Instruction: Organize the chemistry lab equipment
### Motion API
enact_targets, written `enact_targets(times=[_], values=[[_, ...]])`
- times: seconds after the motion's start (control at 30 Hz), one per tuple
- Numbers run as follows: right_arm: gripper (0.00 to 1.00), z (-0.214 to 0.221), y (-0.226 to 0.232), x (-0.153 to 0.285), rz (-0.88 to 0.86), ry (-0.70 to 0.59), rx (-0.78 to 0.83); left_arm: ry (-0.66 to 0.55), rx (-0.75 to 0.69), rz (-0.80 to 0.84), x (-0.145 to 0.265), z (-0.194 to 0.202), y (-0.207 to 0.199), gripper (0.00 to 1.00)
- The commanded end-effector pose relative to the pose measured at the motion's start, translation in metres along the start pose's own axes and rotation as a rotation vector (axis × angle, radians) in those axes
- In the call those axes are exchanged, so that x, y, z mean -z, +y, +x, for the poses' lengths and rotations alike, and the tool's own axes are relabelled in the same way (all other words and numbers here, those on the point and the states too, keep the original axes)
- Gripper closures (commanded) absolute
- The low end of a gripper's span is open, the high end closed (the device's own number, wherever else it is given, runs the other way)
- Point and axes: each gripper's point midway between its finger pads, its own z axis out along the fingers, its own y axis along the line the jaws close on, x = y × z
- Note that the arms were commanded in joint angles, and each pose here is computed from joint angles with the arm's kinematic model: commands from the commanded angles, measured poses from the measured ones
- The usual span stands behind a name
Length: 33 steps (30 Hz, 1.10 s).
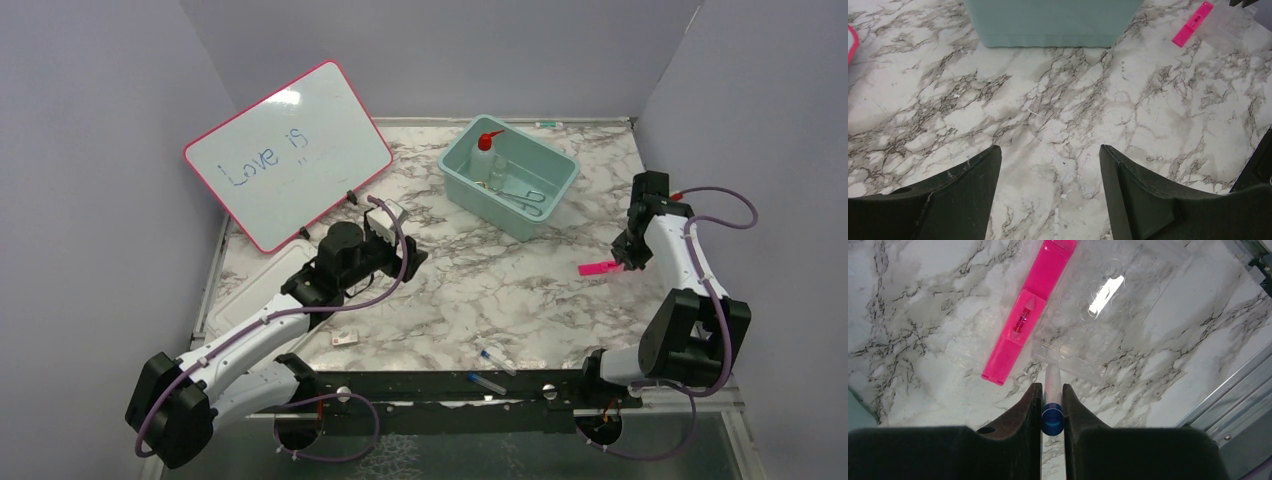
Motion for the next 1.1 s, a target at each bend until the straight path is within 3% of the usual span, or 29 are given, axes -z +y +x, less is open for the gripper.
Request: enact_targets(times=[0.0, 1.07], values=[[0.93, -0.016, 0.003, -0.015, 0.02, -0.08, -0.056, 0.01, -0.028, 0.006, -0.001, -0.003, 0.0, 0.25], [0.94, 0.0, -0.009, -0.021, 0.043, -0.058, -0.062, 0.03, -0.018, -0.001, -0.004, -0.001, 0.001, 0.25]])
